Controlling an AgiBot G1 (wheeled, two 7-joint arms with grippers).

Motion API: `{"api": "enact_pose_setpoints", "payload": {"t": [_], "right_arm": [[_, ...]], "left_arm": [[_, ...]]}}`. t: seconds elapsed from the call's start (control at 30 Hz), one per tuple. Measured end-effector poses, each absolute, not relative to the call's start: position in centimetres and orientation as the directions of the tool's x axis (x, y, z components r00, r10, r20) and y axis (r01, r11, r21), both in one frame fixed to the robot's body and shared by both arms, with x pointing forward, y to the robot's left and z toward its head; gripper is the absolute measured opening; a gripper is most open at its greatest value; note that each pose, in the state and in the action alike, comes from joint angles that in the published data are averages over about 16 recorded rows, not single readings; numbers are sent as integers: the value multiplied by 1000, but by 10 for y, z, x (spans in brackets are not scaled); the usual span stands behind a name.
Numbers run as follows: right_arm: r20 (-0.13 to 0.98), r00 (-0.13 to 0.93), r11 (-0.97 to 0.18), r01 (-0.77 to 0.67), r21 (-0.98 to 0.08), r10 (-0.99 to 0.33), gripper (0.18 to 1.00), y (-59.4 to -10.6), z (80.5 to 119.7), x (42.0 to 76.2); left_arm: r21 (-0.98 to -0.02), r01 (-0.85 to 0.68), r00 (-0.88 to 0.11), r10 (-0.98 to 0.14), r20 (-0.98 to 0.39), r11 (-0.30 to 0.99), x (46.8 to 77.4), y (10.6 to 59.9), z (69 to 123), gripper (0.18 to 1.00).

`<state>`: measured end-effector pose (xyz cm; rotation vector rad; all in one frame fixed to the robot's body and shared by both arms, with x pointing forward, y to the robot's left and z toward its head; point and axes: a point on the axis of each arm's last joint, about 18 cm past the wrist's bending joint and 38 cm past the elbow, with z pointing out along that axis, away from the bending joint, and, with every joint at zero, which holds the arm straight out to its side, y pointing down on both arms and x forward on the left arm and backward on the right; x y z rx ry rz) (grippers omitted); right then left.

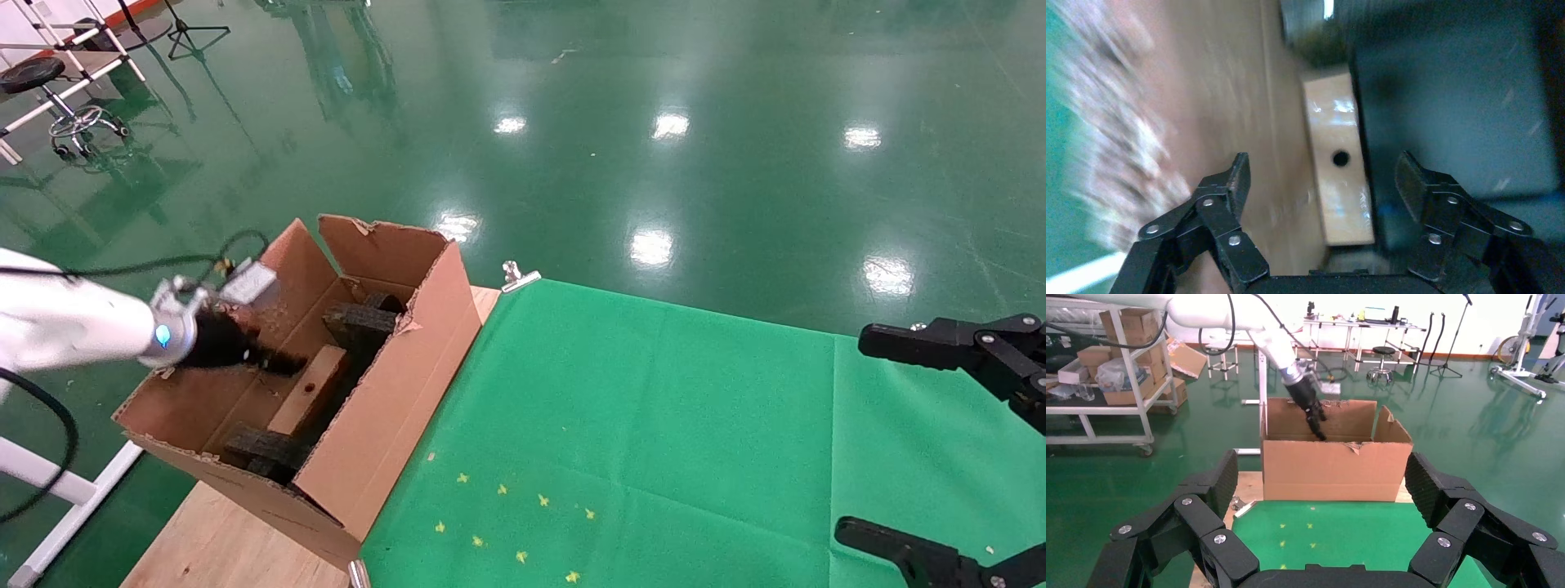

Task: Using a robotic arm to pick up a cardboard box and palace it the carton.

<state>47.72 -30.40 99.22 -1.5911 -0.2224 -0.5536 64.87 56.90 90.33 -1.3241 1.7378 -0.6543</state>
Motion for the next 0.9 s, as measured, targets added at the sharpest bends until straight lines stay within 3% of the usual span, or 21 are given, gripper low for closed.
{"api": "enact_pose_setpoints", "payload": {"t": [0.3, 0.5, 0.9], "right_arm": [[474, 861, -109, 461, -881, -185, 1001, -304, 992, 477], [474, 861, -109, 461, -881, -185, 1001, -304, 992, 477], [474, 861, -108, 461, -881, -185, 1001, -304, 992, 477]], "left_arm": [[-928, -288, -225, -959, -173, 235, 622, 560, 964, 923], [-959, -191, -279, -949, -149, 207, 606, 557, 990, 974], [-964, -157, -301, -940, -161, 216, 605, 552, 998, 1000]]}}
